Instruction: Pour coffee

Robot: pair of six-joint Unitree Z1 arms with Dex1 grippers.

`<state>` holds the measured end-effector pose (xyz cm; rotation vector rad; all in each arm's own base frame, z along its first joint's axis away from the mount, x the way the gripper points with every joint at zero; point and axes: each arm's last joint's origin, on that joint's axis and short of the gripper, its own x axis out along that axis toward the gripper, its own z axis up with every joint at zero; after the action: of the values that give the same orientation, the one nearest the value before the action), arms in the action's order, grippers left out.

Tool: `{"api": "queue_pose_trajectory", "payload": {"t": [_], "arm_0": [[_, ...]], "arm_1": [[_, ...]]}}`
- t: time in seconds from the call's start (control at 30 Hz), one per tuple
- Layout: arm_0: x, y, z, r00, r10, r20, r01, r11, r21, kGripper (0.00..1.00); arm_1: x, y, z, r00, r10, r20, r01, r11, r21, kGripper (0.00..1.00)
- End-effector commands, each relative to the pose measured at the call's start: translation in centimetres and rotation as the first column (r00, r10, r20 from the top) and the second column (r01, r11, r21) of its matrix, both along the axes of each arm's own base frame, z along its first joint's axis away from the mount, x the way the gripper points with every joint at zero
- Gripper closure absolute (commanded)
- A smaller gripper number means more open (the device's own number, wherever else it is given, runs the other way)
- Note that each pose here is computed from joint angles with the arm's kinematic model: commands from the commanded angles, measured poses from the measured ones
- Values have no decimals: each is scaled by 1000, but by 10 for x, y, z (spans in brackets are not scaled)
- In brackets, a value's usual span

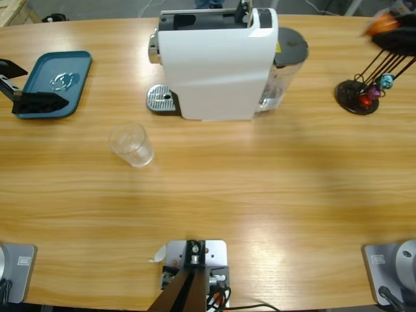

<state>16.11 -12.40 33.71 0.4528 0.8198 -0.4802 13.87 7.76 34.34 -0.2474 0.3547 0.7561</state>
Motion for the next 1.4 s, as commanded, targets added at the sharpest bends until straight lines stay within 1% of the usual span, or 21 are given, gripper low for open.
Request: {"api": "queue_pose_trajectory", "payload": {"t": [0.03, 0.17, 0.33, 0.4, 0.6, 0.7, 0.8, 1.0, 1.13, 1.4], "arm_0": [[-13, 3, -8, 996, -88, -4, 88, 995, 43, 0], [-22, 11, 1, 995, -90, 37, 89, 996, 15, 0], [-24, 12, 4, 994, -97, 50, 97, 995, -4, 0], [-23, 12, 5, 994, -97, 53, 97, 995, -6, 0], [-23, 11, 1, 994, -92, 54, 93, 996, -14, 0], [-24, 12, -2, 995, -91, 49, 91, 996, -12, 0], [-24, 12, -2, 995, -91, 51, 91, 996, -13, 0], [-26, 14, -10, 996, -80, 48, 81, 996, -24, 0], [-29, 17, -14, 996, -79, 43, 80, 997, -23, 0], [-28, 16, -14, 996, -79, 46, 80, 996, -26, 0]], "arm_1": [[68, 91, 19, 943, 332, -20, -333, 942, -33, 1000], [95, 131, 40, 916, 401, 4, -401, 916, -19, 1000], [110, 175, 38, 884, 468, -5, -468, 884, -22, 1000], [111, 183, 35, 877, 479, -12, -480, 877, -23, 1000], [121, 190, 13, 888, 456, -61, -459, 886, -62, 1000], [129, 195, 0, 900, 430, -70, -435, 894, -110, 1000], [137, 201, -10, 907, 415, -73, -421, 899, -124, 1000], [142, 202, -14, 919, 391, -59, -395, 905, -156, 1000], [145, 197, -11, 933, 358, -37, -359, 917, -175, 1000], [151, 191, -13, 942, 333, -34, -333, 923, -194, 1000]]}}
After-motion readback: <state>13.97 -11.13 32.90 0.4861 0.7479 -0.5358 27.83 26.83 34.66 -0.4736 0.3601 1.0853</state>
